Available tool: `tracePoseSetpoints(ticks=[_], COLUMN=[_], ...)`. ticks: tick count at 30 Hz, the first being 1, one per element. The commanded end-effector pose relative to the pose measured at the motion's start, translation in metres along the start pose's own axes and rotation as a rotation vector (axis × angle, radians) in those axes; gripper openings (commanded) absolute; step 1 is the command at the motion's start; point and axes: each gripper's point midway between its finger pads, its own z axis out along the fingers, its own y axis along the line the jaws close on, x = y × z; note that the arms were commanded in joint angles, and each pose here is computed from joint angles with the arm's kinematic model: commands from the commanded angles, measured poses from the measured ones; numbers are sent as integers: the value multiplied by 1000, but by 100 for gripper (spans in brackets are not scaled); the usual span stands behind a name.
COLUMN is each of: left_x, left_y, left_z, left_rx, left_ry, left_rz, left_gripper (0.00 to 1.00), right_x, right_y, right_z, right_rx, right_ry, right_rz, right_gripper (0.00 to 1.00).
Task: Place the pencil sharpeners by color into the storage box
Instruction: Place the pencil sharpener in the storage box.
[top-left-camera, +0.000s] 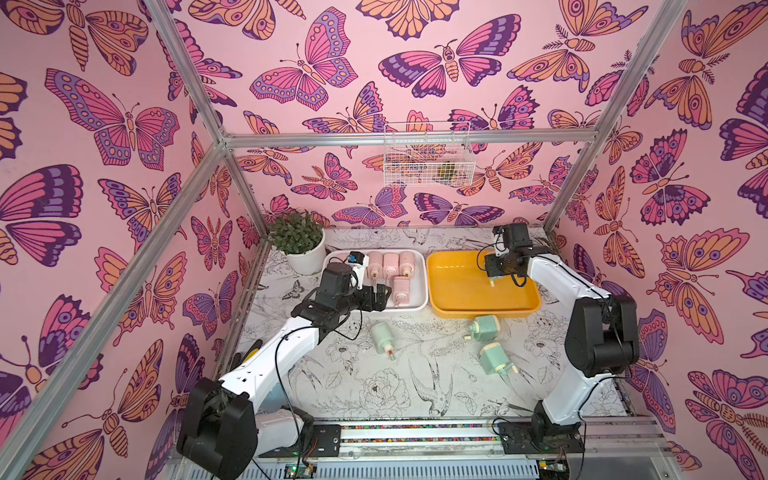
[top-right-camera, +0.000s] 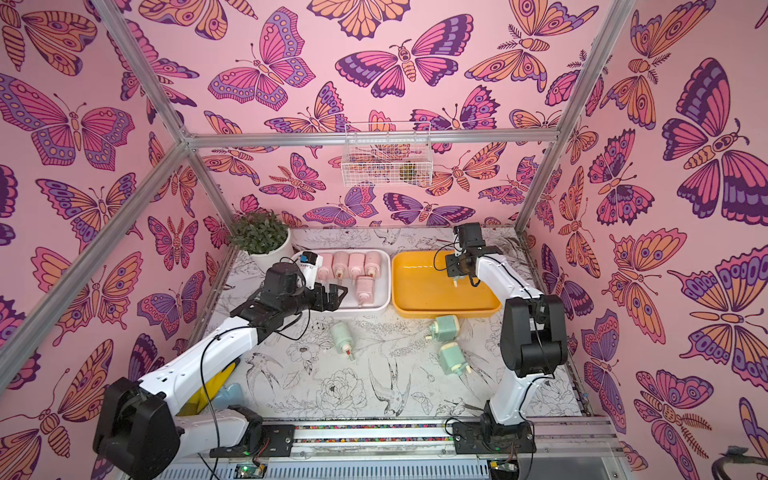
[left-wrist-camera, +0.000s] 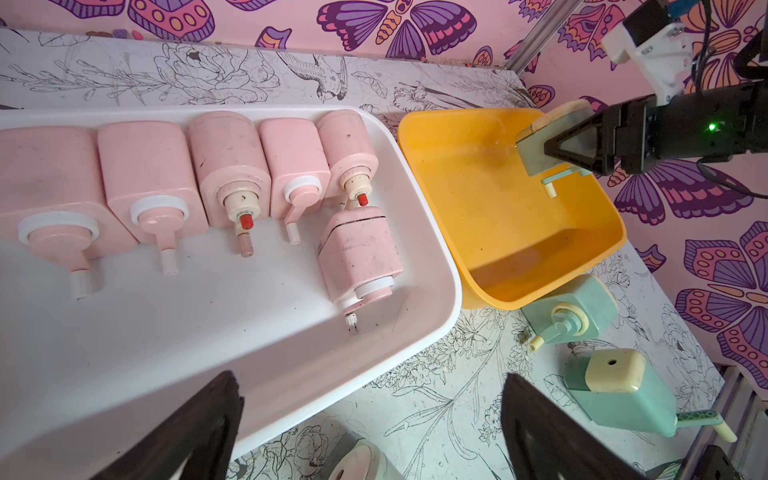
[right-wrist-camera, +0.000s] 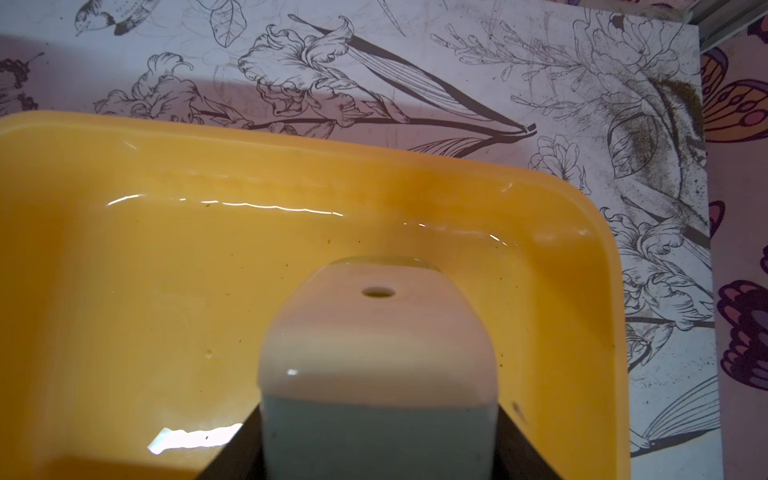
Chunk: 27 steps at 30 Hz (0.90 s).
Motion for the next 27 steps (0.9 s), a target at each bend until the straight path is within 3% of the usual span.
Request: tracePoseSetpoints(ticks=[1,17,27], left_x=[5,11,11], left_y=[-1,1,-1], left_z=[8,9,14], left_rx=[10,0,17], left_ry=[25,41,54], left_rz=[-11,-24,-32], left_gripper=[100,100,100], right_x=[-14,1,1], right_y=[-10,-45,-52], right_z=[2,42,49], right_rx=[11,36,16], right_ry=[-25,52,83], right_rz=[57,93,93], right_gripper=[37,45,50])
